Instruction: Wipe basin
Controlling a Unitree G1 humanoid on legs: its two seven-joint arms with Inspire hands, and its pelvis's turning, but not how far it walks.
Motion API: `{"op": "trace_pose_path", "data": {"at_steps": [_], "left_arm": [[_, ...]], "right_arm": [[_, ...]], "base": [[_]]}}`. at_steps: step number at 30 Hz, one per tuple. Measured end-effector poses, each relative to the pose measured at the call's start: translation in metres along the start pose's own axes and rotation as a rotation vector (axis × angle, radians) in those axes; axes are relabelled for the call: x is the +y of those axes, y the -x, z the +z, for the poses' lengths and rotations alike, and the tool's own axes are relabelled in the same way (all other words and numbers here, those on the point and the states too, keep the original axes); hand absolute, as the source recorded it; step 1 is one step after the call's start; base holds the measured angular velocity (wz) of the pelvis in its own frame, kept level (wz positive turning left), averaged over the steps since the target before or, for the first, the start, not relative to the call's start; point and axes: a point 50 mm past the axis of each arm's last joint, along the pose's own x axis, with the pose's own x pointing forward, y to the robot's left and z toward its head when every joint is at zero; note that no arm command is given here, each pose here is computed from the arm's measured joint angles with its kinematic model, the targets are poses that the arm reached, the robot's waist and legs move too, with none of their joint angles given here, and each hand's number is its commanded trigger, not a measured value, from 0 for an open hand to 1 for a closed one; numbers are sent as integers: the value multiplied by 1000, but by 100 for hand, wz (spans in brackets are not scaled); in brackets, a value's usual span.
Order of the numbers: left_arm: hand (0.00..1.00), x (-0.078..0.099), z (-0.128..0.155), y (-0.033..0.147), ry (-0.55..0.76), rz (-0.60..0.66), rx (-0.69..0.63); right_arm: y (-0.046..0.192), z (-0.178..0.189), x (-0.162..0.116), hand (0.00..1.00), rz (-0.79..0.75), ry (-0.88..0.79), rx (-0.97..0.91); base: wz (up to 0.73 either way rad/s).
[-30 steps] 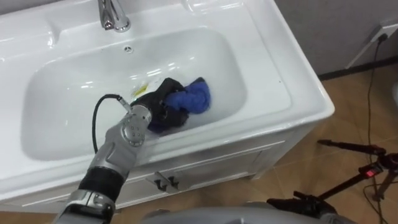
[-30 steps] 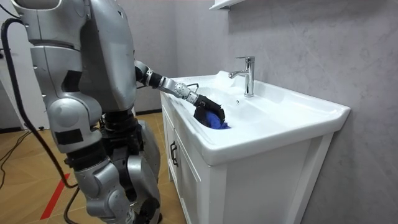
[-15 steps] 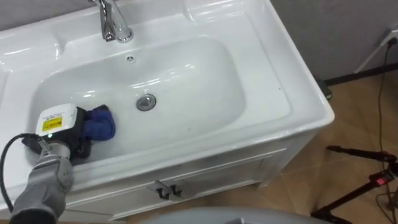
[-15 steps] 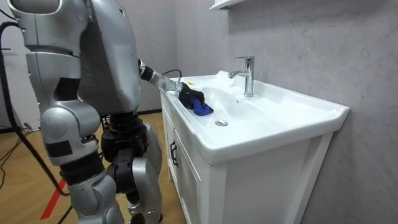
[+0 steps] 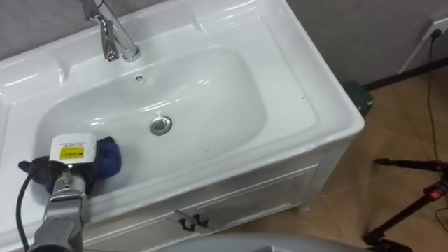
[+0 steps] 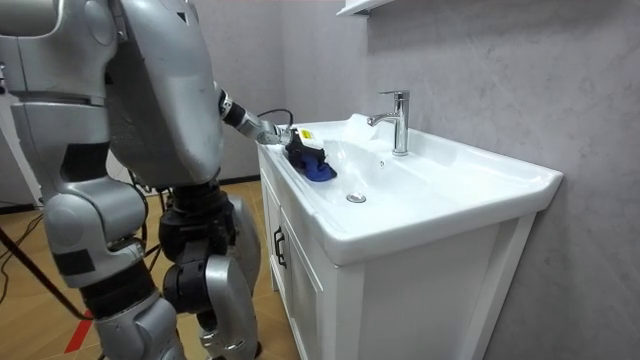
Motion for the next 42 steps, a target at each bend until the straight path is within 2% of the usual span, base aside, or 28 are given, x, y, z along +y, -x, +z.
{"op": "trace_pose_path", "data": {"at_steps": [10, 17, 23, 28, 40, 42], "left_arm": [[100, 5, -2, -5, -9, 19, 8], [100, 5, -9, -5, 64, 47, 58], [100, 8, -12, -8, 265, 74, 115], [100, 22, -6, -16, 485, 106, 133], [100, 50, 21, -18, 813, 178, 19], [100, 58, 24, -18, 825, 209, -12]], "right_arm": [[0, -8, -2, 0, -44, -86, 12], [1, -16, -4, 0, -57, -140, 17], [0, -9, -3, 0, -52, -175, -38], [-1, -12, 5, 0, -29, -142, -36], [-3, -8, 22, 0, 23, -153, -89], [-4, -8, 29, 0, 42, -158, -93]], "base": [[2], [1], [8], [14], [11], [16]]}}
